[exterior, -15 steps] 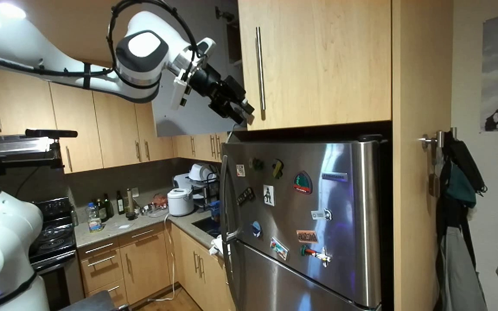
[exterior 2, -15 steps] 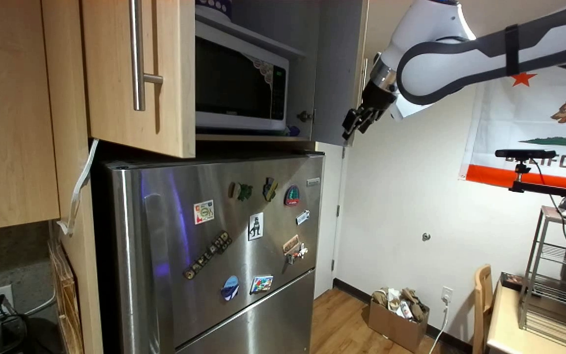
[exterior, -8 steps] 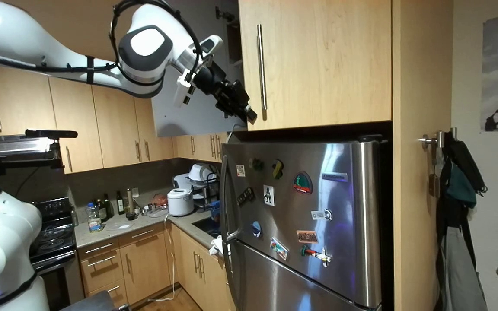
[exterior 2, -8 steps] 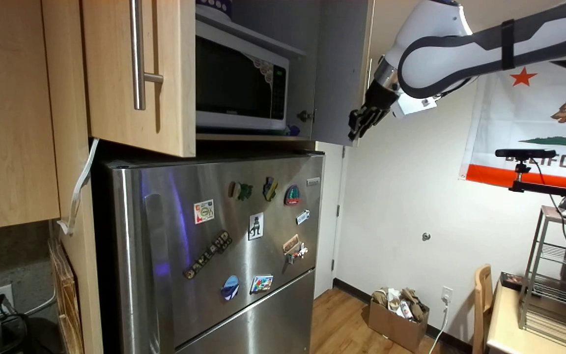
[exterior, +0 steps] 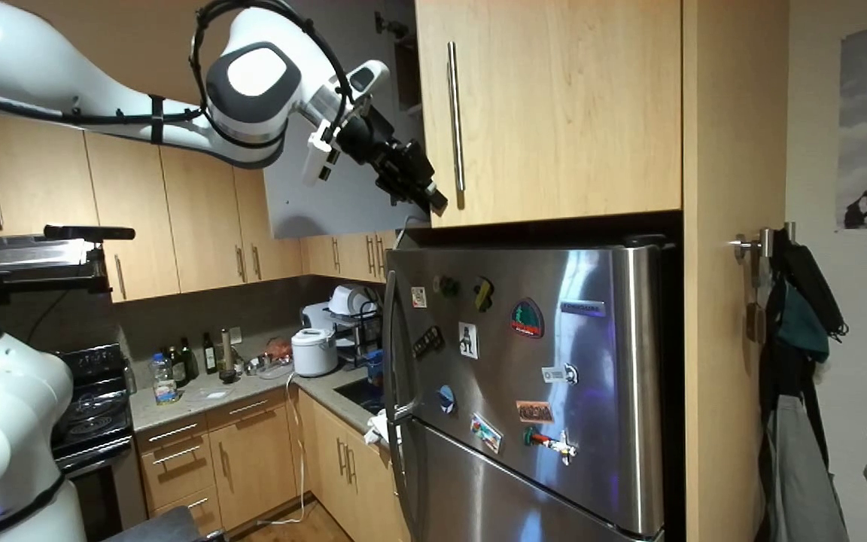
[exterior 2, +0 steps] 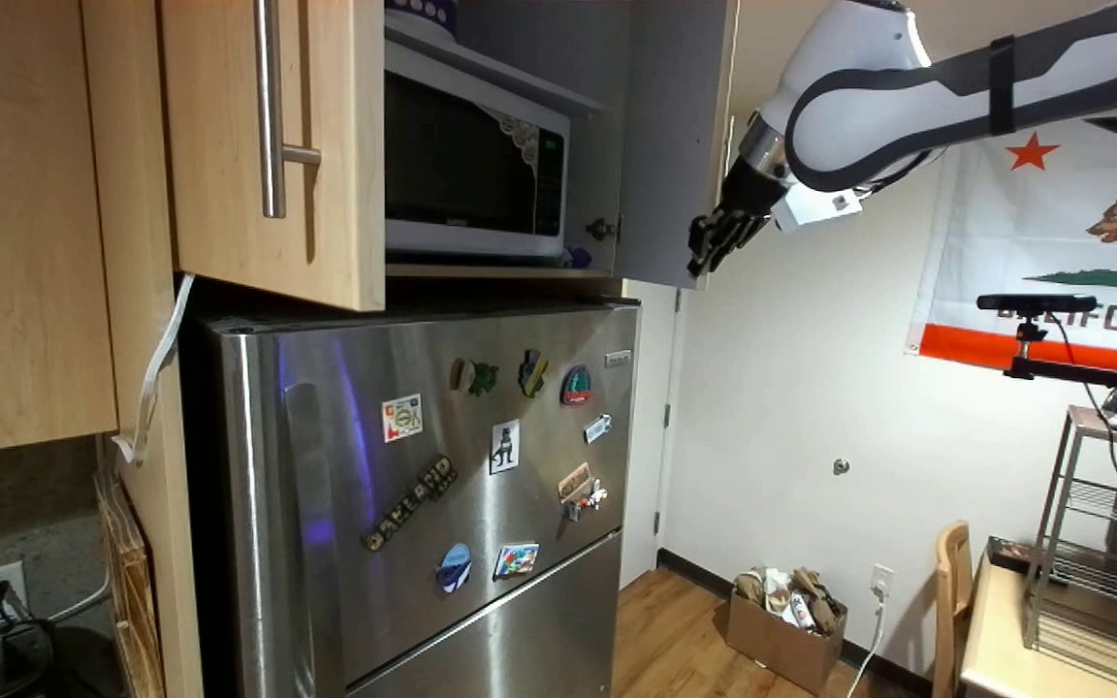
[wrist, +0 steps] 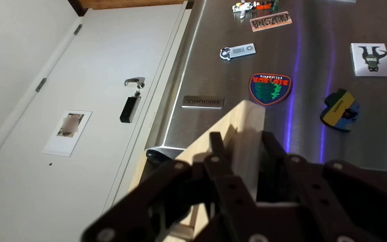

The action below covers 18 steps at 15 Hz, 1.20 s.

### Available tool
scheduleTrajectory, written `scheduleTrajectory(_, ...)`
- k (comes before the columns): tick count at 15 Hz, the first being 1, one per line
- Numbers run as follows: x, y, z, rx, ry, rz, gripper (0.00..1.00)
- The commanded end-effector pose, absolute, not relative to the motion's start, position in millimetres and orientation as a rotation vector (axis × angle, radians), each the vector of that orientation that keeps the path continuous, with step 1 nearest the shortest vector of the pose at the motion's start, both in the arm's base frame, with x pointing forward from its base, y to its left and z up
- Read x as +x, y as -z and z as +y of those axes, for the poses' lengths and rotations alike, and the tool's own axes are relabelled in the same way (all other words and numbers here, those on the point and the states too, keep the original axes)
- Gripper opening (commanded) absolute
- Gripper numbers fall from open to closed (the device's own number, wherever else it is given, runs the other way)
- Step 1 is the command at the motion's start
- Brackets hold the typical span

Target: Close the cupboard door on the right

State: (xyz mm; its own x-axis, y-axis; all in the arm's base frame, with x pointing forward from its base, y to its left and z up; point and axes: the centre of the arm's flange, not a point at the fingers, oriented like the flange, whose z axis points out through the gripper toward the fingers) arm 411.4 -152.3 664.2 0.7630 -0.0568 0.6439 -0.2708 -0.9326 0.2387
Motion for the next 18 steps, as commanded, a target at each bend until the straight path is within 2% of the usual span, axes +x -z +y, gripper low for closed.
scheduleTrajectory(1,423,-671,-148,2.631,-0.939,-0.234,0.18)
scheduleTrajectory(7,451,-681,-116,2.596,-0.898,-0.323,0.15)
scheduleTrajectory(13,477,-691,-87,2.571,-0.847,-0.418,0.21)
scheduleTrajectory(15,482,-691,-81,2.562,-0.830,-0.429,0.39)
scheduleTrajectory(16,484,-692,-78,2.554,-0.824,-0.428,0.56)
scheduleTrajectory(18,487,-700,-71,2.526,-0.834,-0.392,0.72)
